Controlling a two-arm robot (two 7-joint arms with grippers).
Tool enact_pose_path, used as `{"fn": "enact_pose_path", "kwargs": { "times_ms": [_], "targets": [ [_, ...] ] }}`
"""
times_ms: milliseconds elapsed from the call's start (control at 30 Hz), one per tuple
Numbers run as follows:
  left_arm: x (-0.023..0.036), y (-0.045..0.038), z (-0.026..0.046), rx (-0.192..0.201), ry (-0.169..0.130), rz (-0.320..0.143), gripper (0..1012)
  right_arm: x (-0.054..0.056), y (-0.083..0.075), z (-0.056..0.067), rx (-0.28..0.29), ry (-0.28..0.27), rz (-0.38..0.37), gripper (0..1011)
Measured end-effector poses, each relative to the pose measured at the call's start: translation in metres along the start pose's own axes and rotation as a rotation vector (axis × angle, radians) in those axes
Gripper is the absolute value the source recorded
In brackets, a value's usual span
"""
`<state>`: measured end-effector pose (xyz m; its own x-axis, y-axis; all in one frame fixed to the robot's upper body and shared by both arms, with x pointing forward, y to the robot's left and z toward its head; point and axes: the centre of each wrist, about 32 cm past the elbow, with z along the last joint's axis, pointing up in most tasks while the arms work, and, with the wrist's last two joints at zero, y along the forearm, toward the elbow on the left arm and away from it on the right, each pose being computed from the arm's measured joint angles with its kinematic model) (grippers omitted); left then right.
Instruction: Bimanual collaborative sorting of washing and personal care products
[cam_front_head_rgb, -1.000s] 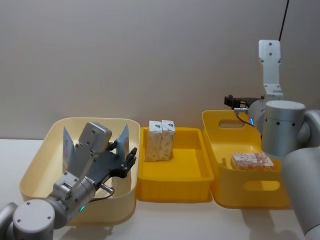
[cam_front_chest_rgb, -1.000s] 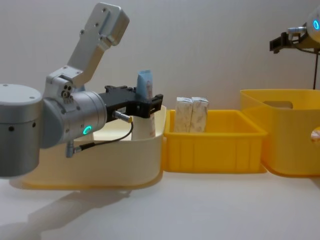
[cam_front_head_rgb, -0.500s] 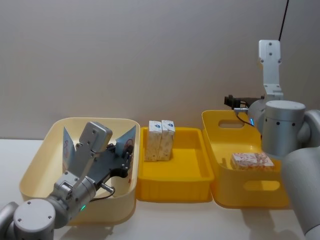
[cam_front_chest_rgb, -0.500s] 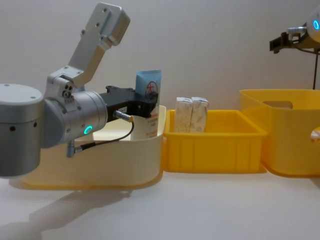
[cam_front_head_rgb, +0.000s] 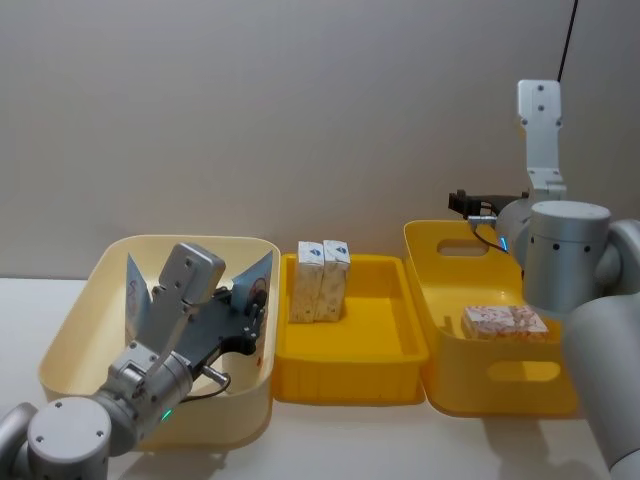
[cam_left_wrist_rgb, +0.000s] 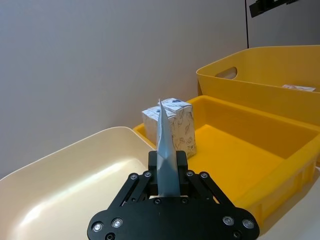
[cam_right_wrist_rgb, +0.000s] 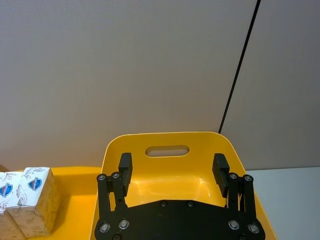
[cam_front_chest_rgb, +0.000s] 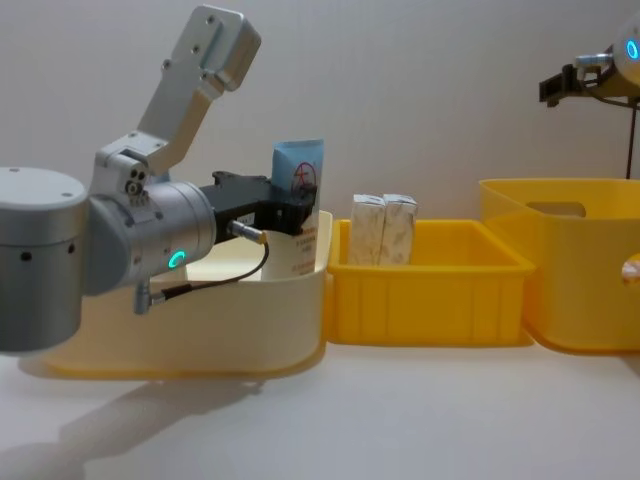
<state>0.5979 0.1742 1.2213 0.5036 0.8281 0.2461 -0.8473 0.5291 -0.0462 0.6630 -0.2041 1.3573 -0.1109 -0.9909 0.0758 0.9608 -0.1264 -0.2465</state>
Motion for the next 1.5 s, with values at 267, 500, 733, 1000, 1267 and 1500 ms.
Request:
{"fn": "enact_pose_path", "kwargs": {
  "times_ms": [267, 500, 733, 1000, 1267, 1500],
  "targets": [
    [0.0045, -0.0049, 0.0063, -0.027, -0.017, -0.011, 199, 0.000, 0.000, 0.000, 0.000, 0.000, 0.000, 1001],
    [0.0147, -0.0135, 0.0278, -0.079, -0.070, -0.017, 199, 0.000, 0.000, 0.000, 0.000, 0.000, 0.000, 1001],
    [0.0267, -0.0210, 0.0580, -0.141, -0.138, -0.021, 199, 0.000, 0.000, 0.000, 0.000, 0.000, 0.000, 1001],
    [0.0463, -0.0295, 0.1006, -0.251, -0.196, -0.028, 199, 0.000, 0.000, 0.000, 0.000, 0.000, 0.000, 1001],
    [0.0597, -0.0361, 0.1231, -0.345, -0.176, -0.047, 199, -0.001, -0.001, 0.000, 0.022, -0.029, 0.022, 1001],
    [0.0715, -0.0433, 0.1307, -0.414, -0.108, -0.064, 199, -0.001, -0.003, -0.001, 0.063, -0.078, 0.073, 1001]
  ]
}}
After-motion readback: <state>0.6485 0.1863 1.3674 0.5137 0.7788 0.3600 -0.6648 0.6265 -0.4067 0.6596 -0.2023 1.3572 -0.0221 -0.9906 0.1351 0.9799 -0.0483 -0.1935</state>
